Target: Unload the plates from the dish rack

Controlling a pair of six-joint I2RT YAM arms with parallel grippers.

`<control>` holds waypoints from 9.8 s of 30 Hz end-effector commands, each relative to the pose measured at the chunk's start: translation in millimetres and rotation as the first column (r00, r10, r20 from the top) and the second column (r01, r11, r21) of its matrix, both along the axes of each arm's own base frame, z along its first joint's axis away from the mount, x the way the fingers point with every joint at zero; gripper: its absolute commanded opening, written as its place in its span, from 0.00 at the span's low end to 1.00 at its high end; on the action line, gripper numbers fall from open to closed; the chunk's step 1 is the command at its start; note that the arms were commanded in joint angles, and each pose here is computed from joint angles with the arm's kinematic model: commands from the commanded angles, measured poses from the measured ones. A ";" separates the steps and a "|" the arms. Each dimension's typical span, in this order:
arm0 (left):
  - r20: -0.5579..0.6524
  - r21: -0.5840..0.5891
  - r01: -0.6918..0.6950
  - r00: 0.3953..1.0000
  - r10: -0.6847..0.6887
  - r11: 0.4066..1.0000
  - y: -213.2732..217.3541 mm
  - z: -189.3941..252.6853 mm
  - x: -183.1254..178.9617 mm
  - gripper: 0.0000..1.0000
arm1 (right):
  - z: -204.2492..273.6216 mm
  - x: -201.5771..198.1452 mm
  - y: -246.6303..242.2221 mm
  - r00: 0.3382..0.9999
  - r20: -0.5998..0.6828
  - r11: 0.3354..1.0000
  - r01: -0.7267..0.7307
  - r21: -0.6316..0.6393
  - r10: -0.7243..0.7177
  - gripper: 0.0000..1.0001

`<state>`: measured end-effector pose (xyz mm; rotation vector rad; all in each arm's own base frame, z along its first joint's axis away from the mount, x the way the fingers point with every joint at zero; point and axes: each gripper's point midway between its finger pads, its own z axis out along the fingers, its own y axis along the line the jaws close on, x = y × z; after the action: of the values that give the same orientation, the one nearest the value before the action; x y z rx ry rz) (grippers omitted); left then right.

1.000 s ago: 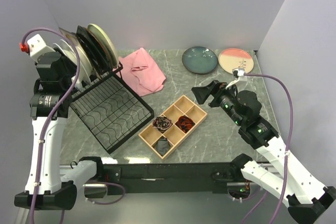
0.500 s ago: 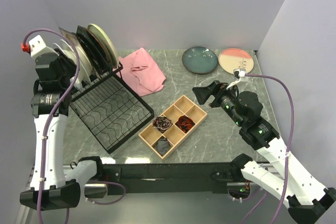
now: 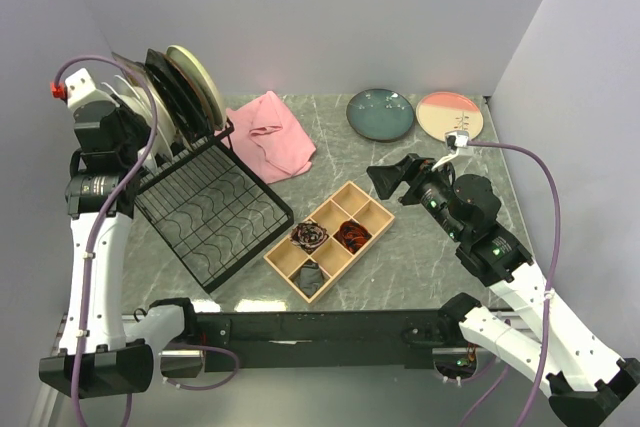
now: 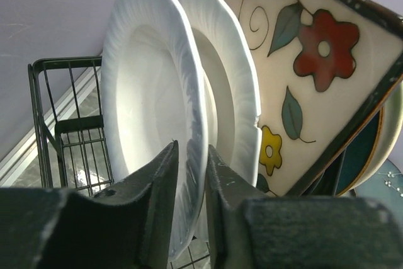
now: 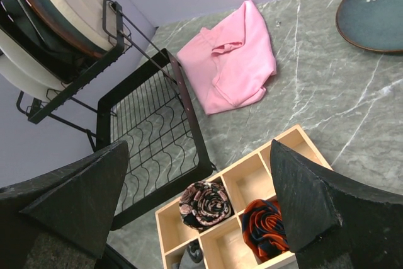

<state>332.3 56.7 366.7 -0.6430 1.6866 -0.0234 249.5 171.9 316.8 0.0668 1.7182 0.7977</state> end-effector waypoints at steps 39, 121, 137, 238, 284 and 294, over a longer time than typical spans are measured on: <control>0.179 0.221 -0.027 0.984 -0.013 0.975 11.7 112.9 -27.3 0.01 | 8.5 1.6 -4.8 0.998 0.048 1.000 0.026 0.006 -0.027 0.99; 0.575 0.595 0.278 0.508 -0.641 0.754 -213.2 319.2 -49.5 0.01 | 10.2 28.7 -5.8 0.993 0.000 0.993 0.121 -0.005 -0.121 0.98; 0.280 0.888 0.119 0.628 -0.726 0.445 -355.2 123.5 -101.8 0.01 | 99.8 26.2 -41.7 0.996 0.034 0.976 0.071 0.204 -0.079 0.95; 0.242 0.170 0.824 0.496 -0.834 0.540 -362.5 -35.3 -134.5 1.00 | -50.1 243.7 -8.4 0.986 -0.060 0.943 -0.128 0.306 0.154 0.00; 0.333 0.134 0.761 0.568 -0.753 0.634 -315.3 -42.5 -133.7 0.99 | -229.0 242.5 -38.5 0.908 -0.411 0.926 0.090 0.367 0.075 0.37; 0.347 0.131 0.762 0.564 -0.750 0.634 -311.9 -40.8 -135.3 1.00 | -253.3 228.8 -52.6 0.842 -0.539 0.953 0.169 0.252 -0.007 0.45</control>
<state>196.0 -258.3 314.7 0.1738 1.4946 -0.7339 474.8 126.0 40.7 0.6702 2.1158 1.0770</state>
